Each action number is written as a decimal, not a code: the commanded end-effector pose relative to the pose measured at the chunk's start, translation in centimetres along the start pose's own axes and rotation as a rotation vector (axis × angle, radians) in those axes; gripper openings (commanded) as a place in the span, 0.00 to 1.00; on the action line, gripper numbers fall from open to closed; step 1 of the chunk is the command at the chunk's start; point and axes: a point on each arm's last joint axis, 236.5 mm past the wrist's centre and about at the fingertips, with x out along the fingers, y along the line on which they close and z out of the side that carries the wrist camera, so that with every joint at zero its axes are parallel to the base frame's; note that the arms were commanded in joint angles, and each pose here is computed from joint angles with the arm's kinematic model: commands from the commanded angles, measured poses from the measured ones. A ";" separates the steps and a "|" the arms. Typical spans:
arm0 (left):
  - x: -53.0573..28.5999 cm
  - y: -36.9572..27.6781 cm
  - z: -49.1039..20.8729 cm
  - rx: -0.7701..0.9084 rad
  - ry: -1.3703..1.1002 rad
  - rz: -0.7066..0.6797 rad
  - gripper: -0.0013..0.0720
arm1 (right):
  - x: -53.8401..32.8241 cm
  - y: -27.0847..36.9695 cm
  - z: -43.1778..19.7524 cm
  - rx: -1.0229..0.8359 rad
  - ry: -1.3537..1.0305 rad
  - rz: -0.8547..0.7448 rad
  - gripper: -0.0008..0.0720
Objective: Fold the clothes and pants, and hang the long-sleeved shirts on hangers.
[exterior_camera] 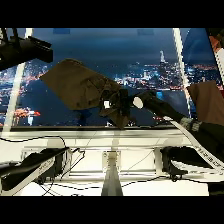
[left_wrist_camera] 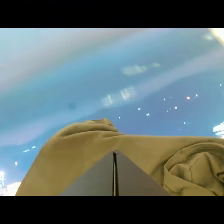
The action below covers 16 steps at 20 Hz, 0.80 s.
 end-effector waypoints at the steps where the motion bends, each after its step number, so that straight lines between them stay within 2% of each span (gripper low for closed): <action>1: 0.0 0.0 0.0 0.000 0.000 0.000 0.04 | 1.7 -0.4 0.0 -0.030 -0.001 -0.030 0.55; 2: 0.0 0.0 0.0 0.000 0.000 0.000 0.04 | 1.6 -0.7 0.3 -0.034 -0.008 -0.046 0.44; 3: 0.0 0.0 0.0 0.000 0.000 0.000 0.04 | 1.3 -1.3 0.8 -0.038 -0.020 -0.071 0.43; 4: 0.0 0.0 0.0 0.000 0.001 0.001 0.04 | 0.8 -1.8 1.2 -0.047 -0.029 -0.089 0.32; 5: 0.0 0.0 0.0 0.000 0.000 0.000 0.04 | 0.1 -2.7 1.9 -0.049 -0.042 -0.112 0.17; 8: 0.0 0.0 0.0 0.000 0.001 0.000 0.04 | -2.9 -6.1 4.0 -0.054 -0.089 -0.213 0.04; 10: 0.0 0.0 0.0 0.000 0.002 0.001 0.04 | -5.7 -8.9 5.1 0.036 -0.128 -0.296 0.04; 12: 0.0 0.4 -0.2 0.003 0.006 0.011 0.04 | -9.1 -12.1 4.3 0.260 -0.176 -0.369 0.04; 14: -0.1 1.1 -0.6 -0.016 0.018 0.024 0.04 | -12.9 -15.4 0.3 0.552 -0.200 -0.445 0.04; 16: -0.4 2.6 -1.4 -0.071 0.038 0.051 0.04 | -16.0 -16.5 -6.3 0.856 -0.166 -0.482 0.04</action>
